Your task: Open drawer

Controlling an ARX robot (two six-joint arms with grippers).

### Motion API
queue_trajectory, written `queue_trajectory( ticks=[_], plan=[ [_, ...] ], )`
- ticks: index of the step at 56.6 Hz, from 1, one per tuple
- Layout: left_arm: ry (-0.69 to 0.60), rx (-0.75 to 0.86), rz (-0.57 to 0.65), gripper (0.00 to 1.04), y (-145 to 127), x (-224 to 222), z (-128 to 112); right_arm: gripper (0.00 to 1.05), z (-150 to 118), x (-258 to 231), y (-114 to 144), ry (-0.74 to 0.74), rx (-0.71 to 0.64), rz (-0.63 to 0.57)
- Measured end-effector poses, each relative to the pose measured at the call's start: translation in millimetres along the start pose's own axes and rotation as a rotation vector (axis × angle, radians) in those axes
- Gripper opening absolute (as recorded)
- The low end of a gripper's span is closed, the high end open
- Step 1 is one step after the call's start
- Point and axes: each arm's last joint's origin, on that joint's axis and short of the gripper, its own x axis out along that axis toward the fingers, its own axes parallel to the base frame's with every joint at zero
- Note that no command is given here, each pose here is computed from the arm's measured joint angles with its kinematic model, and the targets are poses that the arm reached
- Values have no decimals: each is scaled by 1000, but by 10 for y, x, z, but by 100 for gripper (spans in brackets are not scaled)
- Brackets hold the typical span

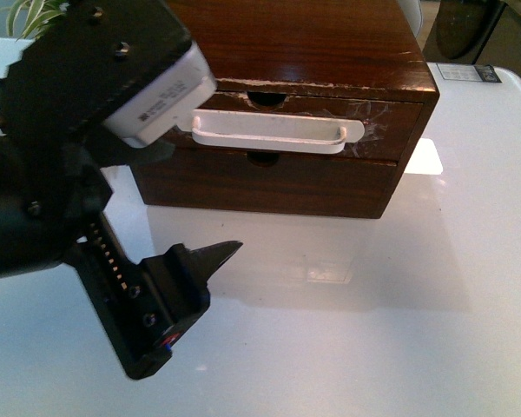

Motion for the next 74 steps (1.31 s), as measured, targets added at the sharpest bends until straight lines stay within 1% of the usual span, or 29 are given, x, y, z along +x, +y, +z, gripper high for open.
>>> queue_trajectory(
  ticks=[7, 21, 37, 48, 55, 74],
  plan=[
    [13, 104, -9, 96, 98, 214, 79, 96, 30, 130, 75, -13, -65, 42],
    [58, 203, -39, 96, 241, 579, 118, 96, 133, 366, 234, -38, -143, 112],
    [92, 228, -36, 96, 407, 814, 127, 96, 292, 584, 287, -78, -216, 155],
    [110, 237, -23, 96, 590, 949, 143, 96, 491, 670, 246, -131, -258, 176],
    [114, 242, -20, 96, 656, 1010, 153, 96, 589, 696, 216, -159, -270, 172],
    [123, 255, -26, 96, 713, 1064, 153, 96, 622, 763, 274, -170, -283, 201]
  ],
)
